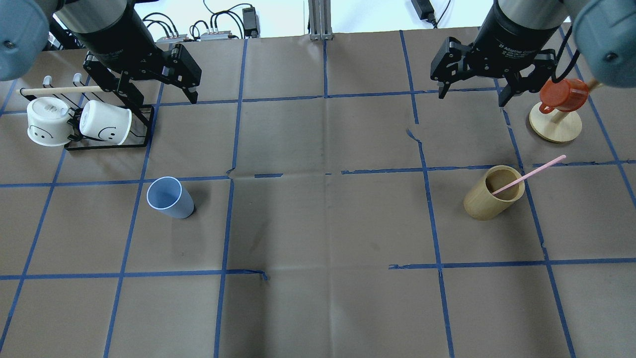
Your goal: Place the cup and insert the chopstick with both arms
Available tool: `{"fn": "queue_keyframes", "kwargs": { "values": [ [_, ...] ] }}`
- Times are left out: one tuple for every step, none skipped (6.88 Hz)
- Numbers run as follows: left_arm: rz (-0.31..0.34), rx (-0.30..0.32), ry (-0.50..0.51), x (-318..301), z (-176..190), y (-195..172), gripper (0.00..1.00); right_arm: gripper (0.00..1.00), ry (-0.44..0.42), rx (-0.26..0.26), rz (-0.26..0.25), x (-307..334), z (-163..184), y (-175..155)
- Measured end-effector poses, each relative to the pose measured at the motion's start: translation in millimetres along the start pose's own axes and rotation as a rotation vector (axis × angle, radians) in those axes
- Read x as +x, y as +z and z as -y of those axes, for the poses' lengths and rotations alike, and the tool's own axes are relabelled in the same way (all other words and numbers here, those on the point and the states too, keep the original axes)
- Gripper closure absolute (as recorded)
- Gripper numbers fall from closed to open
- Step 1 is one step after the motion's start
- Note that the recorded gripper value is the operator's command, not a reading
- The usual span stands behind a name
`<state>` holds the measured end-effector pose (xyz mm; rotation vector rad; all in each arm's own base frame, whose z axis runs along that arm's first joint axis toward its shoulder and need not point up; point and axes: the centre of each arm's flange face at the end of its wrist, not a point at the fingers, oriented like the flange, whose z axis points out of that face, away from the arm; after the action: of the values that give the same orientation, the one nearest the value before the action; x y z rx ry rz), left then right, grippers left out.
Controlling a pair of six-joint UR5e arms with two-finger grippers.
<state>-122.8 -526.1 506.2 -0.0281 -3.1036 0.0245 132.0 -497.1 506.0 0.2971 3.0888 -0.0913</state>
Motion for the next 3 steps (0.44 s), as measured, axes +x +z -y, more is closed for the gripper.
{"fn": "queue_keyframes", "kwargs": {
  "values": [
    [0.000,0.000,-0.001,0.0,-0.3,-0.3,0.00,0.00,0.010,-0.002,0.000,-0.3,-0.3,0.7],
    [-0.001,0.001,-0.002,0.1,-0.4,-0.4,0.00,0.00,0.029,-0.003,-0.001,-0.5,-0.6,1.1],
    [-0.001,0.000,-0.002,0.2,-0.3,-0.3,0.00,0.00,0.037,-0.004,-0.002,-2.9,-1.9,1.4]
  ]
}}
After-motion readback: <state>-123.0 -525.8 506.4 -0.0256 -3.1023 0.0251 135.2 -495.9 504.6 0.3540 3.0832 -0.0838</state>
